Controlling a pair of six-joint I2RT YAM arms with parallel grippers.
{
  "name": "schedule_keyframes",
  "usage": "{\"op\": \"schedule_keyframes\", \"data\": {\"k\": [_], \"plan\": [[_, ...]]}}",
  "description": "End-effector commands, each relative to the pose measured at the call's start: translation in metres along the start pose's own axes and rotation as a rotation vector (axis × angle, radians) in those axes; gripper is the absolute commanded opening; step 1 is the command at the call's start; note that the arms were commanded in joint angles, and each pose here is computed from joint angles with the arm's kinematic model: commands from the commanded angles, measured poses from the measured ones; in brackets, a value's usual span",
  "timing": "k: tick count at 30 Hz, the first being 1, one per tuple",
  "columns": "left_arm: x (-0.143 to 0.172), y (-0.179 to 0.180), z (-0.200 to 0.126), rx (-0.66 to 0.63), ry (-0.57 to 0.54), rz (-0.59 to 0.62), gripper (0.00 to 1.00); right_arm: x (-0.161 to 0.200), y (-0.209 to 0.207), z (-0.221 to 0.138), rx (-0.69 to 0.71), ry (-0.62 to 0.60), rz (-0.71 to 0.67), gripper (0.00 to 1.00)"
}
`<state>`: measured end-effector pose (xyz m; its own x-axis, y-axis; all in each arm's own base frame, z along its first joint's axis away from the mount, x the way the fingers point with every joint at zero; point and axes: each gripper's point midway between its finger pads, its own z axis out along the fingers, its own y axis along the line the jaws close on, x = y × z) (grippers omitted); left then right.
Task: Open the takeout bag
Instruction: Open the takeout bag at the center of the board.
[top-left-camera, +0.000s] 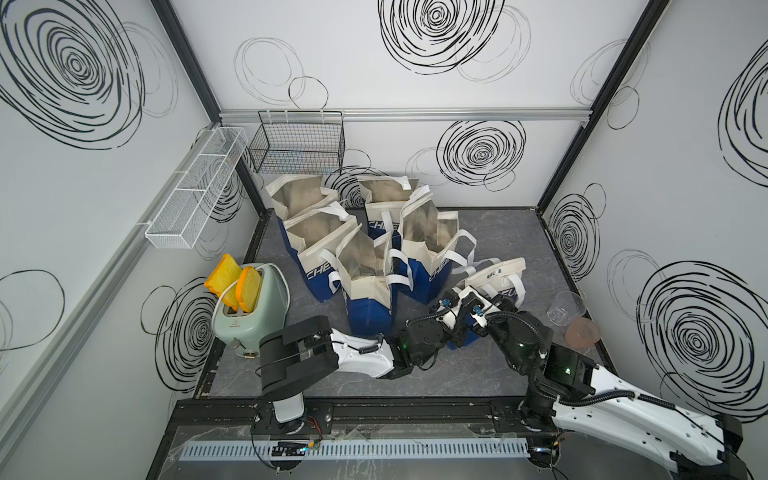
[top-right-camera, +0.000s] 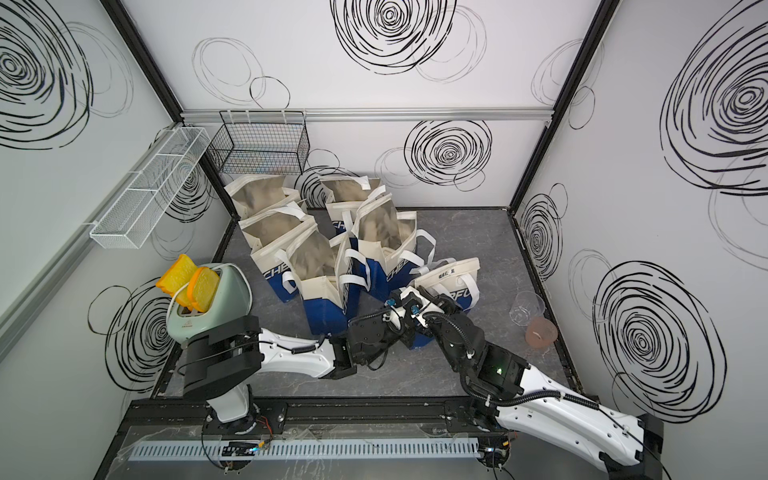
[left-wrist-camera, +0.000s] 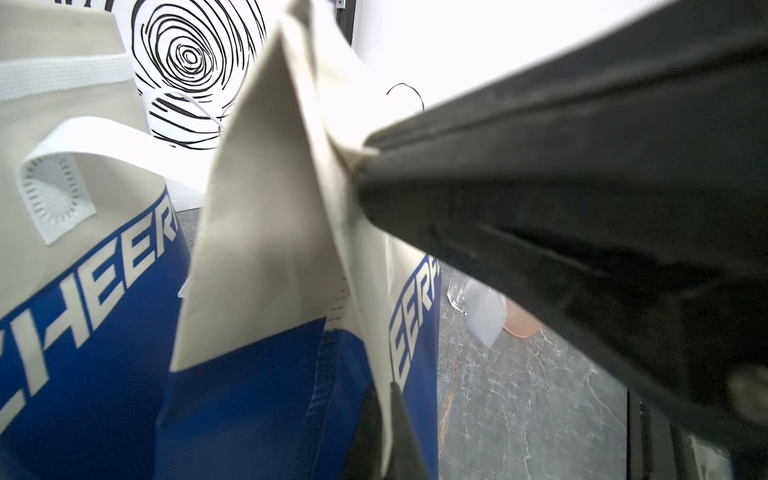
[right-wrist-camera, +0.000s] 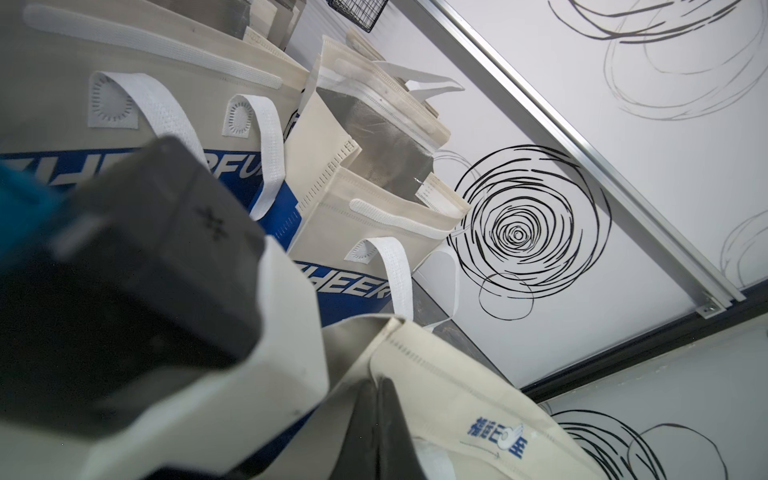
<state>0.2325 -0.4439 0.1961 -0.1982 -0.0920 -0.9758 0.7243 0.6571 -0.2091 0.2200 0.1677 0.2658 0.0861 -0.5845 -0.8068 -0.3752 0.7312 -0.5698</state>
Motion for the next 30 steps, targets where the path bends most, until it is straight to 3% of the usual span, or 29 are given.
{"op": "schedule_keyframes", "data": {"k": [1, 10, 30], "plan": [[-0.013, -0.009, 0.0, 0.014, -0.04, 0.003, 0.0, 0.0, -0.02, -0.001, 0.107, 0.022, 0.024, 0.0], [0.003, -0.001, 0.0, -0.002, -0.002, -0.01, 0.0, -0.006, -0.048, -0.014, 0.183, 0.036, 0.067, 0.0], [0.059, 0.022, -0.016, -0.079, 0.124, -0.018, 0.0, -0.028, -0.091, -0.022, 0.263, 0.013, -0.013, 0.0]]}}
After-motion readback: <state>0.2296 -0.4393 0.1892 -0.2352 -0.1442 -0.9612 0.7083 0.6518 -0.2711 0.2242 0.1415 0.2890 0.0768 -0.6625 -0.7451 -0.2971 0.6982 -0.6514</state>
